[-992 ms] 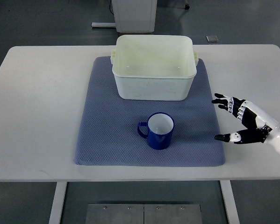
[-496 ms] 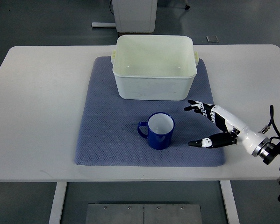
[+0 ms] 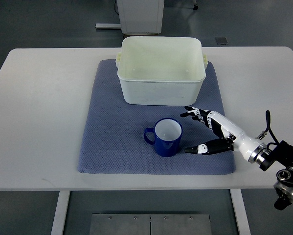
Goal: Place cup in box with right hand
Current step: 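Close the right hand fingers around the blue mug's body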
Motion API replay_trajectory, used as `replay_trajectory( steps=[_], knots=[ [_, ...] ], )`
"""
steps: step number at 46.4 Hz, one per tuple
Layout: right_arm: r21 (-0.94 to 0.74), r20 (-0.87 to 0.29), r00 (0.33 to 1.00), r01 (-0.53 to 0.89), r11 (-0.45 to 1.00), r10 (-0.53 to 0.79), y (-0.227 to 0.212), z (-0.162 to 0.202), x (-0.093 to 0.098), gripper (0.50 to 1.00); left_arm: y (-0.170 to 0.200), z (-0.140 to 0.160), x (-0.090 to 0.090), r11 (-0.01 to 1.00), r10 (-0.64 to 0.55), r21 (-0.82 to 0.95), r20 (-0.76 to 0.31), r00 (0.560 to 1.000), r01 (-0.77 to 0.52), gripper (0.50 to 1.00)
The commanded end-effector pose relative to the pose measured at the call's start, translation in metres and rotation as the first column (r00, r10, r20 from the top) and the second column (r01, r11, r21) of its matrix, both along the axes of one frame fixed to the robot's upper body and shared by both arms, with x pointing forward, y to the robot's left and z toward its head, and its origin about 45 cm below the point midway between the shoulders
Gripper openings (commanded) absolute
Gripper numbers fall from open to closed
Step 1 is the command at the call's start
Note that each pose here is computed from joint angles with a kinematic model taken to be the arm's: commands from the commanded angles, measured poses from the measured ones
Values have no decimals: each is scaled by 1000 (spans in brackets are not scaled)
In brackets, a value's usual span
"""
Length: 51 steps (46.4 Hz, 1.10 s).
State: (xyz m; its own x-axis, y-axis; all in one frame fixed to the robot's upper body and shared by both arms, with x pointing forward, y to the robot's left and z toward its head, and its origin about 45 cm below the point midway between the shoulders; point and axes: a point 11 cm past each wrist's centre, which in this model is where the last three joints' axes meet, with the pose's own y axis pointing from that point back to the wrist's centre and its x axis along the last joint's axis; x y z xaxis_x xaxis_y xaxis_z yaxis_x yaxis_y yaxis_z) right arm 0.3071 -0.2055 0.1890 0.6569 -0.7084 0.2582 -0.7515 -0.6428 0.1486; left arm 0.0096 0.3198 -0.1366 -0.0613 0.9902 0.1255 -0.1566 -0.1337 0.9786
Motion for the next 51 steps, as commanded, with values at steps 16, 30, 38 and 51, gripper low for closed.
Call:
replay_trajectory(
  steps=[16, 30, 38, 51],
  knots=[
    [-10, -24, 1000, 9, 1000, -9, 13, -11, 4, 1000, 0, 0, 0, 1000, -1, 0, 0, 1000, 1, 1000],
    [-1, -35, 999, 11, 1000, -11, 20, -14, 4, 1000, 0, 0, 0, 1000, -1, 0, 0, 1000, 1, 1000],
    [4, -37, 999, 6, 1000, -6, 24, -14, 4, 1000, 0, 0, 0, 1000, -1, 0, 0, 1000, 1, 1000],
    [-1, -60, 998, 3, 1000, -3, 32, -18, 3, 1000, 0, 0, 0, 1000, -1, 0, 0, 1000, 1, 1000]
  ],
)
